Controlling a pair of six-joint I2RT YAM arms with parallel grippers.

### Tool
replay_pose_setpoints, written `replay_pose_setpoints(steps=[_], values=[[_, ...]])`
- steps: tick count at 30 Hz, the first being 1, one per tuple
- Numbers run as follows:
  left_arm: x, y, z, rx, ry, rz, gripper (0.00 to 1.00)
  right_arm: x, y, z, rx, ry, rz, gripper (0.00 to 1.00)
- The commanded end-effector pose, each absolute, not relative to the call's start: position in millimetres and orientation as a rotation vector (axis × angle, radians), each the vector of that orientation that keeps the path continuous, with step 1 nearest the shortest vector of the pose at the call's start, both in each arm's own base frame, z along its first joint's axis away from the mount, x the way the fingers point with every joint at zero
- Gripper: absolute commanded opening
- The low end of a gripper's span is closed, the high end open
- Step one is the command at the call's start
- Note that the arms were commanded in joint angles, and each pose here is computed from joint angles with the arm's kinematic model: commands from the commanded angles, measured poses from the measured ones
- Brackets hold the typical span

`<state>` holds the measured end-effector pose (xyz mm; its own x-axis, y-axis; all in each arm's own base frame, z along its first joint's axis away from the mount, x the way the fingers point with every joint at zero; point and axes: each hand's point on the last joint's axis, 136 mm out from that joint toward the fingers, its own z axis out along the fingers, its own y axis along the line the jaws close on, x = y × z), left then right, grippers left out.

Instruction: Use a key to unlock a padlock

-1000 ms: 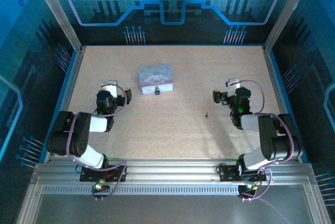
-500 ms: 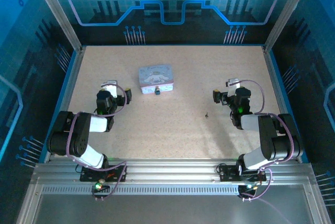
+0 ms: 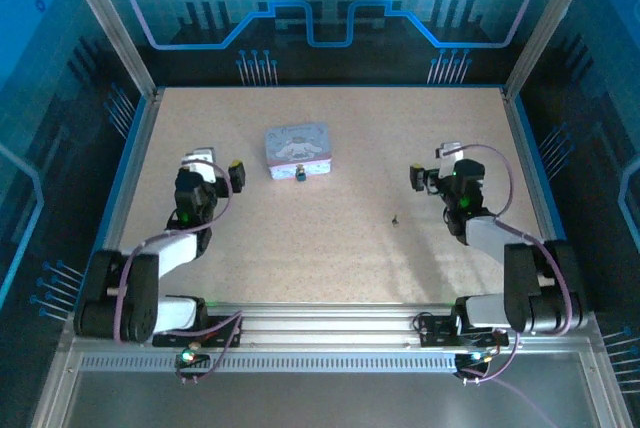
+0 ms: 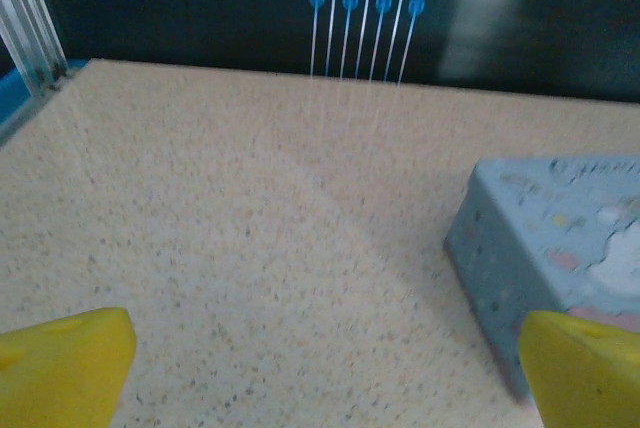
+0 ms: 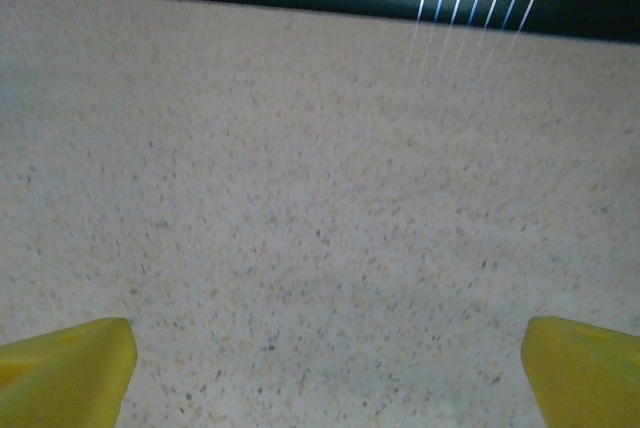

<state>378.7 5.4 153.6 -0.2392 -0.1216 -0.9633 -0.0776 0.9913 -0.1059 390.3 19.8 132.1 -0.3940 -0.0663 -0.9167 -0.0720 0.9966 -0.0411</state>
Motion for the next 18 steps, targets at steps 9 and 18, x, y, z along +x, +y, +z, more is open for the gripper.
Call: replay_pose_setpoints(steps=[9, 18], values=[[362, -22, 220, -0.378, 1.980, -0.408, 0.99, 351, 48, 172, 0.013, 2.189, 0.186, 1.00], [341, -74, 220, -0.398, 2.038, -0.743, 0.99, 294, 85, 143, -0.050, 2.530, 0.328, 0.89]])
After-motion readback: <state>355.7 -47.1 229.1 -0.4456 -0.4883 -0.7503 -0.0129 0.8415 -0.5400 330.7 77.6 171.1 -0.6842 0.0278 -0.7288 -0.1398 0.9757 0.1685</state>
